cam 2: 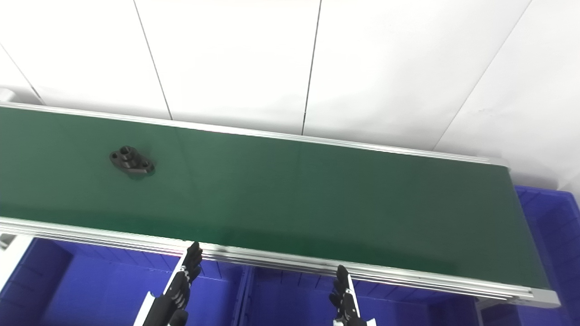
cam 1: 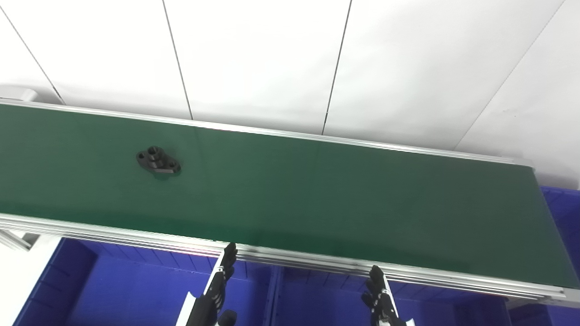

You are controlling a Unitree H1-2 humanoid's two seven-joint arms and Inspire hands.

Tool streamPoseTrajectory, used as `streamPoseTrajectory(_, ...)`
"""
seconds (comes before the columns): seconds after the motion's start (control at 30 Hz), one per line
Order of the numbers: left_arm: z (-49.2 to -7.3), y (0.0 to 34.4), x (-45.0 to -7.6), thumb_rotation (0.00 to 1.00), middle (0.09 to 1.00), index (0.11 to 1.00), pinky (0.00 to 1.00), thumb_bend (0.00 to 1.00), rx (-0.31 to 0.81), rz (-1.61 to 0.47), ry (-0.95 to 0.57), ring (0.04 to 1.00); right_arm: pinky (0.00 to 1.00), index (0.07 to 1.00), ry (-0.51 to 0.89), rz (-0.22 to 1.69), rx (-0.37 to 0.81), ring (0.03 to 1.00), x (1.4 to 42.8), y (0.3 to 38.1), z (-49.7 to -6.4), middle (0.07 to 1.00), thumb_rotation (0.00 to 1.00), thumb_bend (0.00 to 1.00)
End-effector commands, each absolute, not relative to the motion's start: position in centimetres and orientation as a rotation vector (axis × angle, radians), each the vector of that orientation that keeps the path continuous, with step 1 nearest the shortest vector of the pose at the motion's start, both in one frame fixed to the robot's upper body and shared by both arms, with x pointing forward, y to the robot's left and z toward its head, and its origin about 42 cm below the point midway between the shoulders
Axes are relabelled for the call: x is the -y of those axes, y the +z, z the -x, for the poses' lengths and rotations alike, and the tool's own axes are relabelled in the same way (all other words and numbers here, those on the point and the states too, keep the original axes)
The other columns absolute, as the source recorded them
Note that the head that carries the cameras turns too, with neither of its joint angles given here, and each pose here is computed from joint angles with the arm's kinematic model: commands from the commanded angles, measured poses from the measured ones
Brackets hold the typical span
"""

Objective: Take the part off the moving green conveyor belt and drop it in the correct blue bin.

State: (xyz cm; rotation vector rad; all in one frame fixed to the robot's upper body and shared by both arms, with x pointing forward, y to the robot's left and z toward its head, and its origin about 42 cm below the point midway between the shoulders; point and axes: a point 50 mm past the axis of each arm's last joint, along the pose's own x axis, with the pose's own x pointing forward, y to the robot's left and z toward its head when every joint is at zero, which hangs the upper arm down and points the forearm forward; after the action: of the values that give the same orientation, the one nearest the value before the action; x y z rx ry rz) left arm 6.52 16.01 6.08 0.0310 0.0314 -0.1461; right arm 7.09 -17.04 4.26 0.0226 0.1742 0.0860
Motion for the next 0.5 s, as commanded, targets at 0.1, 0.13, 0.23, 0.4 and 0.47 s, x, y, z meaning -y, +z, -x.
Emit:
streamPoseTrajectory(0.1,-7.0,6.1,-15.2,0.98,1.000,1.000,0.98,0.70,0.014,-0.046,-0.139,0.997,0.97,1.000,0.086,-0.033,-0.096,1.000,17.6,4.5,-7.3,1.000,1.00,0.75)
streamPoseTrajectory(0.13,-7.0,6.0,-15.1,0.98,1.000,1.000,0.96,0.70,0.013,-0.050,-0.136,0.990,0.98,1.000,0.085,-0.036,-0.096,1.000,17.7,4.4,-7.3,1.000,1.00,0.75)
streamPoseTrajectory(0.23,-7.2,5.5,-14.6,0.98,1.000,1.000,0.92,0.70,0.007,-0.063,-0.131,0.974,0.99,1.000,0.074,-0.031,-0.102,1.000,18.1,3.7,-7.5,1.000,1.00,0.76)
streamPoseTrajectory(0.4,-7.5,5.2,-13.8,0.98,1.000,1.000,0.90,0.65,0.009,-0.071,-0.135,0.974,1.00,1.000,0.081,-0.033,-0.106,1.000,19.1,3.3,-7.7,1.000,1.00,0.76)
streamPoseTrajectory(0.47,-7.7,5.1,-13.5,0.99,1.000,1.000,0.88,0.63,0.013,-0.072,-0.131,0.961,1.00,1.000,0.084,-0.039,-0.105,1.000,19.4,3.1,-7.9,1.000,1.00,0.75)
